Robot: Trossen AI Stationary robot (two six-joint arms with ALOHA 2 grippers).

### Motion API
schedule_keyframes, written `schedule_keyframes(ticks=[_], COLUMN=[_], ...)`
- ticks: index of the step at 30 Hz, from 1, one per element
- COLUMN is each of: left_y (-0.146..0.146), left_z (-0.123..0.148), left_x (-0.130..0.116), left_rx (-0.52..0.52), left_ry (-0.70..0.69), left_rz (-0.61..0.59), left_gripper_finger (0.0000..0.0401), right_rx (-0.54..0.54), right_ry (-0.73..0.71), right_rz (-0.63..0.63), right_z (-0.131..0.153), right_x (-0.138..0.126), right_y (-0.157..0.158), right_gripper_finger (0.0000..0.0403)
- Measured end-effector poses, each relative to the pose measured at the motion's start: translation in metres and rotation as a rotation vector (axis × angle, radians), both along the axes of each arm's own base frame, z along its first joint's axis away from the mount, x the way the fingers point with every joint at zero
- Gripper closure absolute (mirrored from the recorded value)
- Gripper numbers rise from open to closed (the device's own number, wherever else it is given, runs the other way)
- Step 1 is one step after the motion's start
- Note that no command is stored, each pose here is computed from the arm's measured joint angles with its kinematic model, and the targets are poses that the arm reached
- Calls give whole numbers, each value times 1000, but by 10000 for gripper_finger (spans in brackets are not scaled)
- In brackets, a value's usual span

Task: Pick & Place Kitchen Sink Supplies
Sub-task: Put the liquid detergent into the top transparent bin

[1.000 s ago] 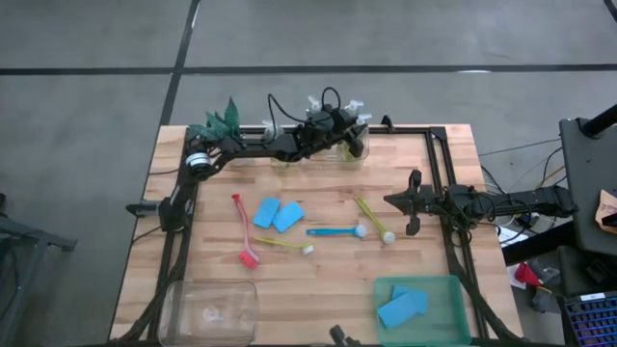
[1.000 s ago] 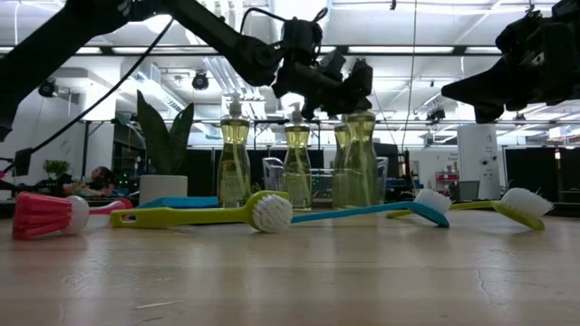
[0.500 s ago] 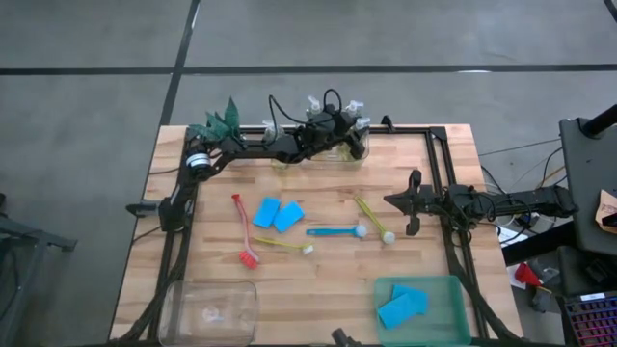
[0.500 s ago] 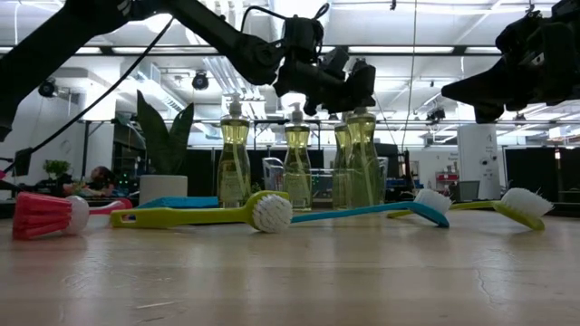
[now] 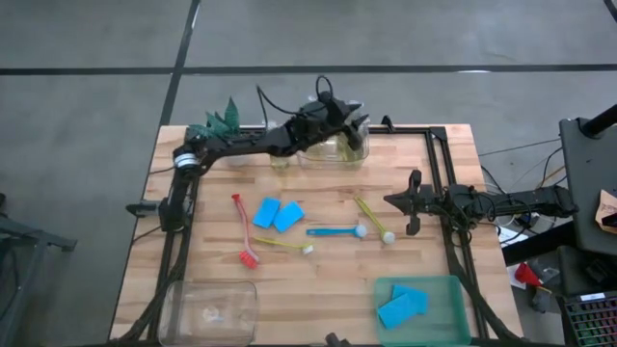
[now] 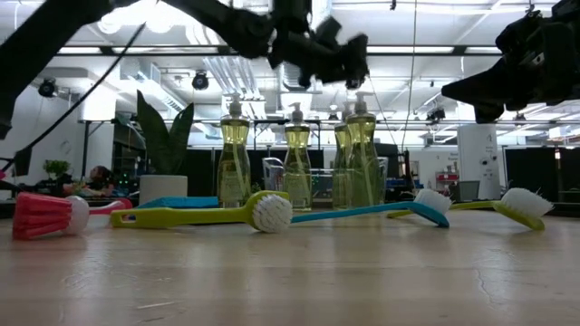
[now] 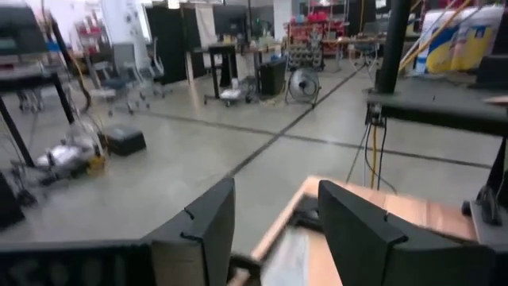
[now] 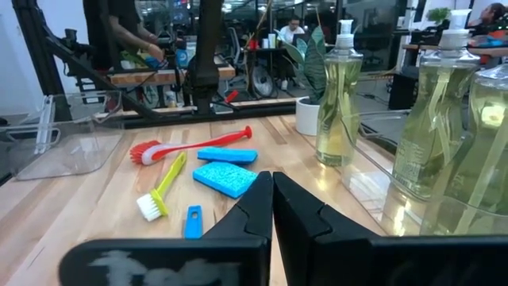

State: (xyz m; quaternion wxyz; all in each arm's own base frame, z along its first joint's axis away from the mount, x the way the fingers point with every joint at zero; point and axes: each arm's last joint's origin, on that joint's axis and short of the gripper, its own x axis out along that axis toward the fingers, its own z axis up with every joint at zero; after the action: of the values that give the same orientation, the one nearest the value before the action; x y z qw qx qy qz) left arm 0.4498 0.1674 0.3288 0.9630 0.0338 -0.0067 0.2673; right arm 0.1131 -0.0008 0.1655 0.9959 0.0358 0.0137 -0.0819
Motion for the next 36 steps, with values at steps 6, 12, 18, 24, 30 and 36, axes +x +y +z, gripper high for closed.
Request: schedule_keyframes(ticks=[6, 12, 18, 24, 30, 36], left_y=[-8, -5, -8, -14, -28, -47], left_z=[46, 81, 100, 85, 64, 35], left_x=[-36, -84, -127, -163, -202, -240], left_rx=[65, 34, -16, -17, -4, -6], left_ry=[94, 184, 195, 263, 171, 89], left_rz=[40, 130, 135, 147, 97, 91], left_gripper_finger=[224, 224, 224, 224, 224, 224], right_rx=[1, 0, 0, 1, 1, 0], right_ry=[0, 1, 2, 1, 1, 2], right_rz=[0, 0, 0, 0, 0, 0], right_z=[0, 0, 0, 0, 0, 0], right_x=[0, 0, 0, 0, 0, 0], right_y=[0, 0, 0, 0, 0, 0], right_gripper_finger=[394, 394, 394, 394, 394, 394])
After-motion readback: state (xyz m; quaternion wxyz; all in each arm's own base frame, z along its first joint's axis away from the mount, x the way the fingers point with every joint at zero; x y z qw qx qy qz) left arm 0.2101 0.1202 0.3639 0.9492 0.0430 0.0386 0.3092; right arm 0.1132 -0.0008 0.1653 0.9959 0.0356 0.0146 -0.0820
